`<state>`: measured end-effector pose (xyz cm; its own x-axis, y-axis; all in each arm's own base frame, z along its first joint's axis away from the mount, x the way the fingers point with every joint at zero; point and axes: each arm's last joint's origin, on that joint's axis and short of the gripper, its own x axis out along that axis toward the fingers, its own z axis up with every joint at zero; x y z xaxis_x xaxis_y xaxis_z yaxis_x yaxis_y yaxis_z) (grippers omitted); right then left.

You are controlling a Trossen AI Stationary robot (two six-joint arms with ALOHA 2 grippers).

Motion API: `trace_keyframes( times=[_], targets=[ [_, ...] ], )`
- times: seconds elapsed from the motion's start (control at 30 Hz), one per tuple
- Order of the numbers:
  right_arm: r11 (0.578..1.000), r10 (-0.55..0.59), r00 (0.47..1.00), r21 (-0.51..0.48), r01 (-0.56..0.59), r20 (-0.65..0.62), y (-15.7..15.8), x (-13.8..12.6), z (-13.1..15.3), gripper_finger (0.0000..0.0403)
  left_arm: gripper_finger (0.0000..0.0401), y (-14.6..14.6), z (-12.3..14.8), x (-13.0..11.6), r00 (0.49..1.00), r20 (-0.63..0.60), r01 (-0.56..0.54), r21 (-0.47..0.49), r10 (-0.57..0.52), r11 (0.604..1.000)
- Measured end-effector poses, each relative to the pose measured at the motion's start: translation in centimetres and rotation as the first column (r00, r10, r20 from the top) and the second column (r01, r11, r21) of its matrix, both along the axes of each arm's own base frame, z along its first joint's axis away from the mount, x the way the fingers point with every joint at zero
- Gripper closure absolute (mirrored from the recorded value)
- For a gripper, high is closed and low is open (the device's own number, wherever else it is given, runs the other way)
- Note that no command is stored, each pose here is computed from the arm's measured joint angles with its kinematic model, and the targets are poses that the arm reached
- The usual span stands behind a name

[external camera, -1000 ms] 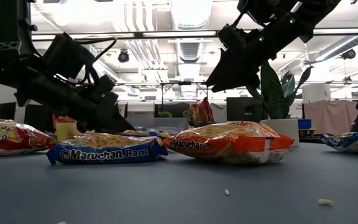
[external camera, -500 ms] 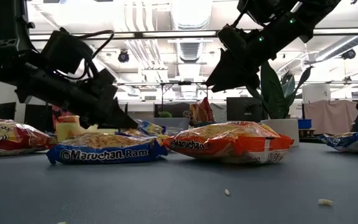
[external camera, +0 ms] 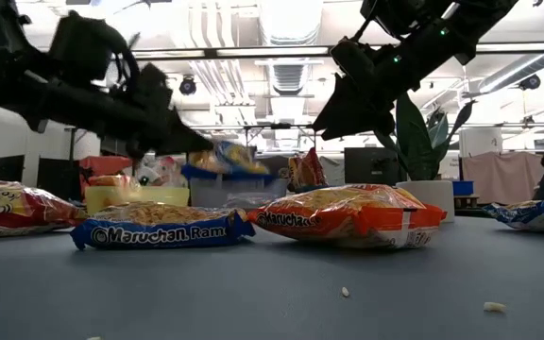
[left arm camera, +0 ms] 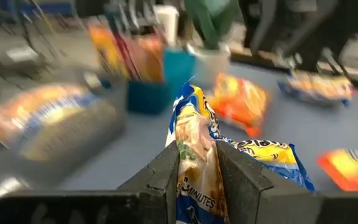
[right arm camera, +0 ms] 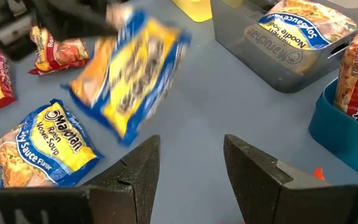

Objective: Sort Maruchan noodles
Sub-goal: Put the blue noodle pack into the black bin

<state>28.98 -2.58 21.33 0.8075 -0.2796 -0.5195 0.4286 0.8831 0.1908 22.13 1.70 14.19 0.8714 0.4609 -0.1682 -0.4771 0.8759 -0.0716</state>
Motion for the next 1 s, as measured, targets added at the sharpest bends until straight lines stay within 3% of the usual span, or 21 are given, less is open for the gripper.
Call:
trace_keyframes(
  times=[0.1,0.17,0.27,0.33,0.57,0.7,1.0],
  targets=[
    [1.0,0.0,1.0,0.0,0.0,0.0,0.0,0.0,0.0,0.0236,0.0323,0.3,1.7,-0.1,0.995,0.033,-0.093,0.104,0.09,0.99],
    [1.0,0.0,1.0,-0.001,0.0,0.0,0.0,0.0,0.0,0.0236,0.0323,0.6,3.1,0.0,0.981,0.044,-0.193,0.197,0.188,0.961],
    [1.0,0.003,1.0,-0.004,-0.003,0.002,0.0,0.0,0.0,0.0236,0.0323,1.3,5.1,0.2,0.916,0.023,-0.383,0.346,0.4,0.857],
    [1.0,0.009,1.0,-0.014,-0.009,-0.002,0.0,0.0,0.0,0.0236,0.0323,2.2,6.2,0.6,0.868,0.004,-0.453,0.415,0.496,0.789],
    [1.0,0.015,1.0,-0.024,-0.015,-0.009,0.0,0.0,0.0,0.0236,0.0323,6.9,7.2,3.1,0.754,-0.046,-0.575,0.434,0.655,0.693],
    [0.999,0.021,1.0,-0.032,-0.021,-0.019,0.0,0.0,-0.1,0.0236,0.0323,9.1,6.3,4.7,0.709,-0.096,-0.593,0.456,0.699,0.664],
    [0.998,0.036,0.999,-0.056,-0.038,-0.034,0.0,-0.1,-0.1,0.0236,0.0323,10.8,3.8,6.8,0.671,-0.195,-0.547,0.52,0.716,0.655]
  ],
)
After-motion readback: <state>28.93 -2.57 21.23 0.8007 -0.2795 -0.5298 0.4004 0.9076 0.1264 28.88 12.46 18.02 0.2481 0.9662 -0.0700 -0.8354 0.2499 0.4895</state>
